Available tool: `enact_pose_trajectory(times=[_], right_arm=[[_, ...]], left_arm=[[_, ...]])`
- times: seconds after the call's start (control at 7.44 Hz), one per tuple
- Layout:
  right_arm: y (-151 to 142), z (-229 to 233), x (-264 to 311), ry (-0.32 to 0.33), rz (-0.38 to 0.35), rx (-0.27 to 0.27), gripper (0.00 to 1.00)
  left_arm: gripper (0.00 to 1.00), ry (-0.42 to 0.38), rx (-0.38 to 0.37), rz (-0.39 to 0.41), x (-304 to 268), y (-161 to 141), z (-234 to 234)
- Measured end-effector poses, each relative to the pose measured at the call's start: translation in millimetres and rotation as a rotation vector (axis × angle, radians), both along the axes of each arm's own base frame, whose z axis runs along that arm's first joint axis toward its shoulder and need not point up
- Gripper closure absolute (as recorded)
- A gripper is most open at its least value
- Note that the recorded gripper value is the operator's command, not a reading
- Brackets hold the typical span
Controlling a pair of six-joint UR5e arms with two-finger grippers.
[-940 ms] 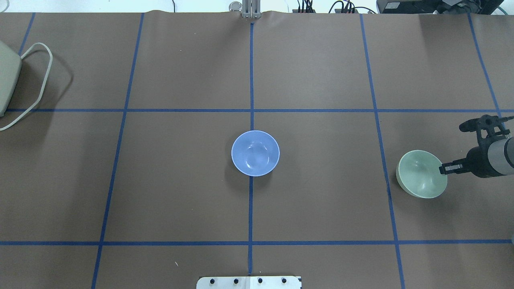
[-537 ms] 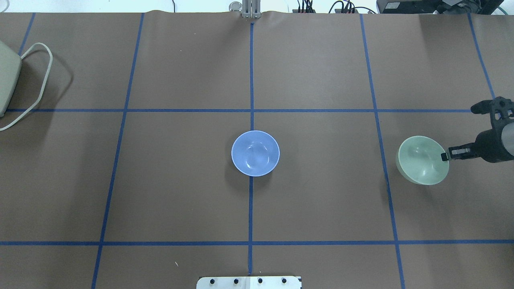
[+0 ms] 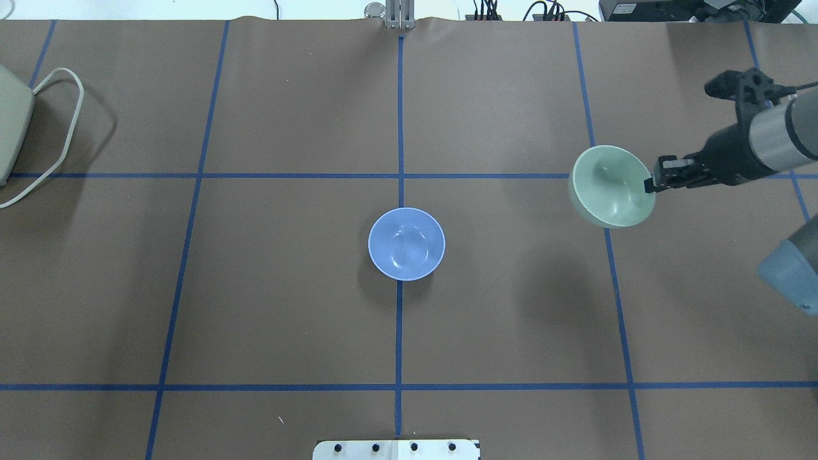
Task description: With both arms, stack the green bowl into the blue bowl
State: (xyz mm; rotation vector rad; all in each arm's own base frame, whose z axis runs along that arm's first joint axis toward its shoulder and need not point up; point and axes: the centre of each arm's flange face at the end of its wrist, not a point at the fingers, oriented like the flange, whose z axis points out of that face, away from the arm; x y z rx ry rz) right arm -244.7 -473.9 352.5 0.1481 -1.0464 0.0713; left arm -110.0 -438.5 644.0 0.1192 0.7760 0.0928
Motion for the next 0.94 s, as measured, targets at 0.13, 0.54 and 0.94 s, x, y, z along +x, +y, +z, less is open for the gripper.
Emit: enact_pose_trajectory(times=[0.13,0.54,0.94], right_arm=[[-4,-50,-36,-0.006,0.012,-0.049,1.00],[27,-145,-165,0.073,0.087,-0.151,1.00],[55,-158,-269,0.166,0.136,-0.174,1.00]], left_arm=[[0.01,0.001,0.001,-0.004,1,2,-1],[0.01,-0.005,0.014,-0.006,2,2,0],[0.01,-0.006,0.016,-0.005,2,2,0]])
